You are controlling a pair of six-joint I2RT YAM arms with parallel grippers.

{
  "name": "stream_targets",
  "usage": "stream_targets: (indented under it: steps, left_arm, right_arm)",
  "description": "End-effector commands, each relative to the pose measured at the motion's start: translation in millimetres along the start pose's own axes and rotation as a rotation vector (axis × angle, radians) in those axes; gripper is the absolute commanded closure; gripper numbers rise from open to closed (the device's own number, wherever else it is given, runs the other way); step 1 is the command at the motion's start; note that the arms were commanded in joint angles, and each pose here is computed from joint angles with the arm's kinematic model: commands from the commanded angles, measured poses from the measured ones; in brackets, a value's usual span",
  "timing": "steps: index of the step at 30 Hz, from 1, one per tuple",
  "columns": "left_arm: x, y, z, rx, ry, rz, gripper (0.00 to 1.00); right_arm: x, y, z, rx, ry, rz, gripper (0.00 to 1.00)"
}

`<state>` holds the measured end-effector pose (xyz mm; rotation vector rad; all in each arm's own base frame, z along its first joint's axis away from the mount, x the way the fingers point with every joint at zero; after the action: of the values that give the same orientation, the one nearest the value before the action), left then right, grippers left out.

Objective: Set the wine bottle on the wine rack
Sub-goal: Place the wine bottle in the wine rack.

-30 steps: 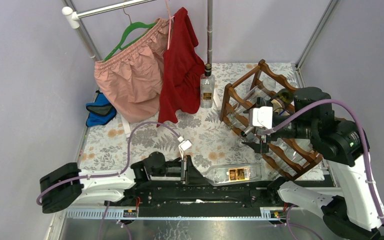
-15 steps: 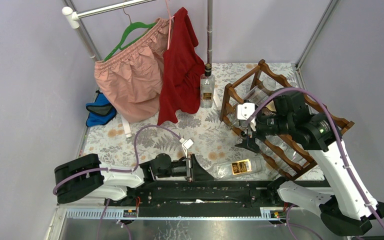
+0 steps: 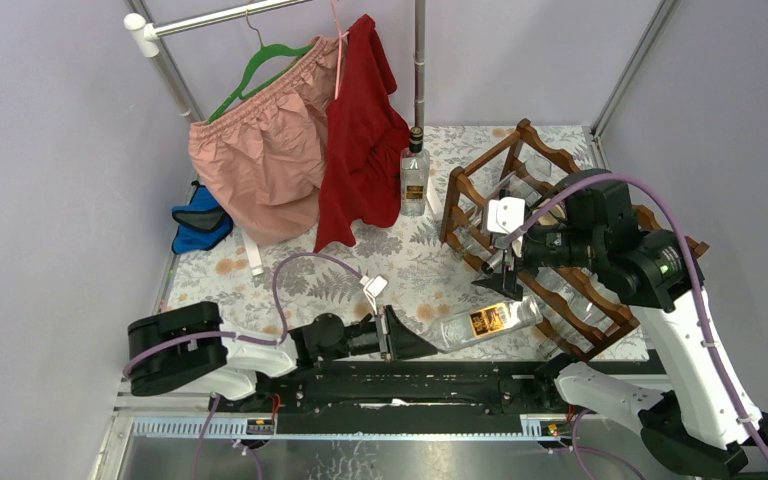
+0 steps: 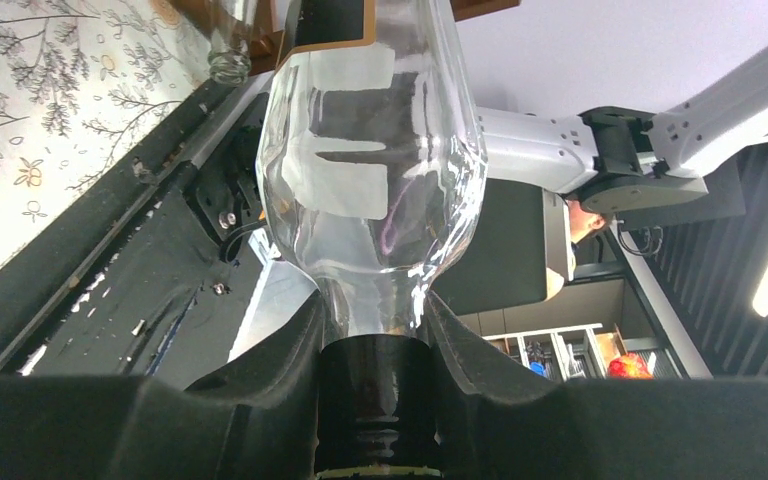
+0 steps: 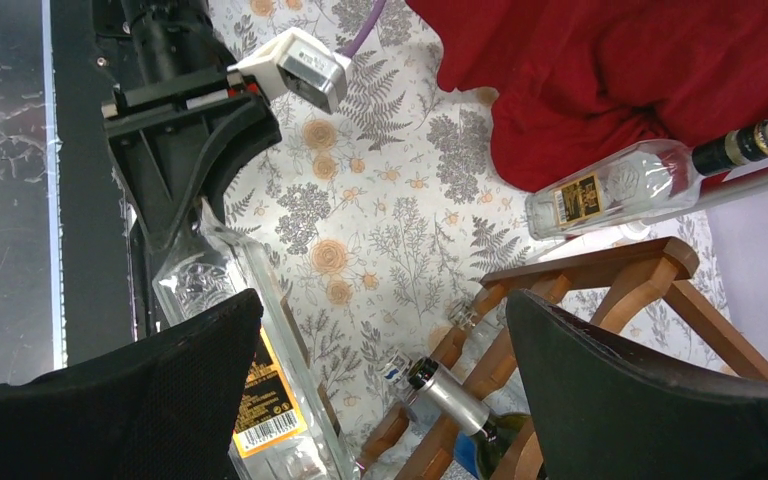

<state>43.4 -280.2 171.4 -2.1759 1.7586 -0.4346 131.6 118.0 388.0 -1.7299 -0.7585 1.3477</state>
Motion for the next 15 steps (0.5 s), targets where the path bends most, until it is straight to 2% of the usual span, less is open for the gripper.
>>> stream_targets:
  steps: [1,15]
  left_arm:
    - [13,-37,-68,0.033,0.338,-0.228,1.00]
    - [33,-40,-74,0.016,0.371,-0.248,1.00]
  right_arm:
    - [-9,-16,0,-0.012,0.015,-0.069,0.00]
    - [-10,-10,0,-0.003,0.038,-0.066,0.00]
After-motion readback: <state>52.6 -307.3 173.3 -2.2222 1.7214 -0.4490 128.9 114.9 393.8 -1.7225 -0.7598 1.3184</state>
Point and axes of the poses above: each gripper's point midway between its finger pads, its own x axis out along the fingers, its own z axis along the line the jaws close on, y = z × x, the point moved 8 cm from there along -x, back along the fingers, and after that the axes turned 11 degrees about x, right-handed, at the moved point
